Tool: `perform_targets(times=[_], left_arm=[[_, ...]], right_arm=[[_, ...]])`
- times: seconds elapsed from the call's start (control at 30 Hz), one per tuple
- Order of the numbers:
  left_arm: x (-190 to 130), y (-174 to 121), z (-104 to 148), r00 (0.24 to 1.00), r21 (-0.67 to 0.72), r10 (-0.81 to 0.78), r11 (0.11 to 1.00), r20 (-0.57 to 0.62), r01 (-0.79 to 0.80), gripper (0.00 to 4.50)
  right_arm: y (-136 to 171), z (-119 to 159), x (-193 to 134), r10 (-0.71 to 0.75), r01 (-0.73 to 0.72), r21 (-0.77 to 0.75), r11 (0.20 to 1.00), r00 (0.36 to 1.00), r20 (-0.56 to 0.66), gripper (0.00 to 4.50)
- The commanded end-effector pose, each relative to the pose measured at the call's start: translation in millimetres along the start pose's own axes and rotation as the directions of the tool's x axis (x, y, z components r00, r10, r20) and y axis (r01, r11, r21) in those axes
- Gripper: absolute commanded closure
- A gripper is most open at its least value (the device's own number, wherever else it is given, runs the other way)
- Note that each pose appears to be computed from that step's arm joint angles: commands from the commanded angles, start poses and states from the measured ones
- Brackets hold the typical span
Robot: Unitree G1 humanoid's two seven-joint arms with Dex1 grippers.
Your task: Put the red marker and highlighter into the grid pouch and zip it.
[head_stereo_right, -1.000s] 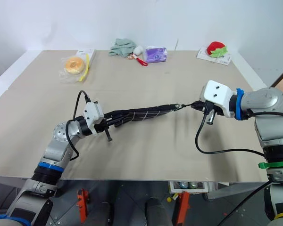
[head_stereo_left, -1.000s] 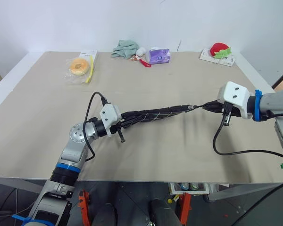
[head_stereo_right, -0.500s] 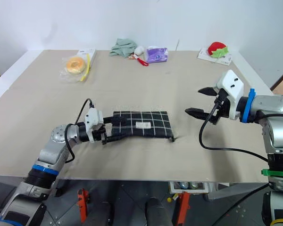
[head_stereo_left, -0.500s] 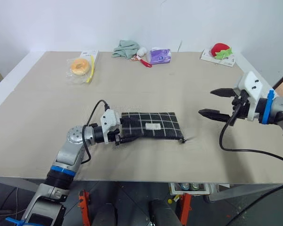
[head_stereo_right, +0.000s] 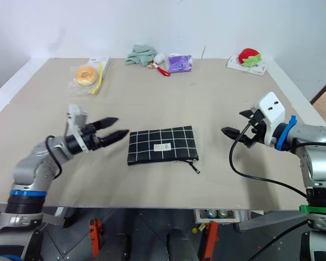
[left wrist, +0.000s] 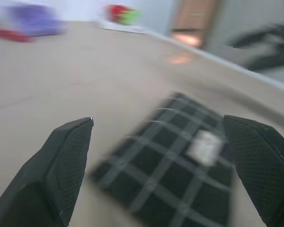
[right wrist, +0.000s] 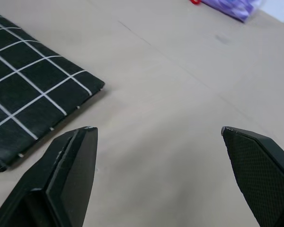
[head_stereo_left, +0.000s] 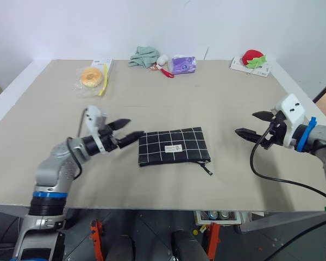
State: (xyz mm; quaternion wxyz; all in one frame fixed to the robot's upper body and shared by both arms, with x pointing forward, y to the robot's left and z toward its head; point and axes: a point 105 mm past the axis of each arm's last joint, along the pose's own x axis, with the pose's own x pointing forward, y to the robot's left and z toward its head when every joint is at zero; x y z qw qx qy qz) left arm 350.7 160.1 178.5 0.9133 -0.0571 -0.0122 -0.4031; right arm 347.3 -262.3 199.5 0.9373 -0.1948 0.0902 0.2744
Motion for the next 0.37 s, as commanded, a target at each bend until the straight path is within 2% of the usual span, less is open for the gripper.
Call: perform_targets(times=[0.03, 0.17, 0.37], left_arm=[[-31.7, 26.1, 5.6, 0.988, 0.069, 0.152, 0.986, -0.035, -0.149, 0.02], [-65.1, 39.1, -9.3, 0.964, 0.174, 0.217, 0.966, -0.157, -0.189, 0.02], [-65.4, 36.2, -8.2, 0.965, 0.202, 0.188, 0.968, -0.184, -0.15, 0.02]], right_arm=[[-9.1, -3.2, -4.5, -0.059, 0.057, 0.062, 0.996, 0.998, 0.019, 0.0], [-2.8, -21.1, -0.3, -0.018, 0.021, 0.151, 0.988, 1.0, -0.023, 0.0], [-0.5, -28.1, 6.1, -0.014, 0.02, 0.155, 0.988, 0.999, -0.038, 0.0]])
